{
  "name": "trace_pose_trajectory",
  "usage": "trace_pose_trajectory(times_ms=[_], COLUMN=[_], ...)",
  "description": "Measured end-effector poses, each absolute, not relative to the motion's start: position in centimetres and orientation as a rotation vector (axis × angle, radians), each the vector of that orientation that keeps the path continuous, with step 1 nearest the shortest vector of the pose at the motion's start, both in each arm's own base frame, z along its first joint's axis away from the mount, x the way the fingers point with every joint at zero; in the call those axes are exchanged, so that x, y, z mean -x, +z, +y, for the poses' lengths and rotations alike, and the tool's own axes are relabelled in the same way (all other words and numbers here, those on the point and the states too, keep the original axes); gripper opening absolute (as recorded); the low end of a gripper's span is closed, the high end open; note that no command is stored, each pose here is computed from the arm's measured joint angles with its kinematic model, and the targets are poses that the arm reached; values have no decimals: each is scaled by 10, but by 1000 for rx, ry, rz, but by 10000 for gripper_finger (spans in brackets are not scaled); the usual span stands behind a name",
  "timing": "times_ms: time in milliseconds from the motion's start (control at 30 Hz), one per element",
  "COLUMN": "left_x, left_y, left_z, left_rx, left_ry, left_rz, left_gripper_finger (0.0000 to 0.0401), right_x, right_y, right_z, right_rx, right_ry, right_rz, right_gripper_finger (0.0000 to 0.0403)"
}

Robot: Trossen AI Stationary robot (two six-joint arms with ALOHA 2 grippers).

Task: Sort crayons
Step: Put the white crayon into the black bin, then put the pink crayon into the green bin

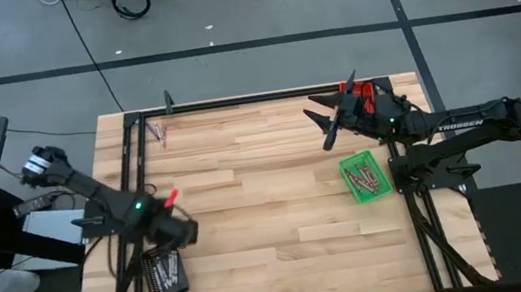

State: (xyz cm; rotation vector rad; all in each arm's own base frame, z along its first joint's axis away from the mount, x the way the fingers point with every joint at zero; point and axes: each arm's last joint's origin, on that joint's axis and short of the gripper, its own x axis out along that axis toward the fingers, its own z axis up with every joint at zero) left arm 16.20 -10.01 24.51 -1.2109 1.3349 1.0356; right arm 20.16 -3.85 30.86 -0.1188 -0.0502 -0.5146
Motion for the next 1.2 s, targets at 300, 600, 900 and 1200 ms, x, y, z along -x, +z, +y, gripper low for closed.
trace_pose_trajectory(times_ms=[300, 600, 900, 1200], left_x=[-148, -151, -155, -178], left_y=[233, 194, 188, 208], left_z=[-145, -158, -160, -105], left_rx=[1336, 1235, 1226, 1163], left_ry=[1109, 1302, 1272, 1118], left_rz=[1377, 1407, 1451, 1281], left_gripper_finger=[39, 39, 88, 142], right_x=[-199, -200, -213, -215], right_y=[324, 331, 325, 323], right_z=[-39, -39, -44, -36], right_rx=[200, 266, 266, 237], right_ry=[-538, -555, -567, -526], right_rz=[-190, -269, -273, -272], right_gripper_finger=[188, 188, 188, 188])
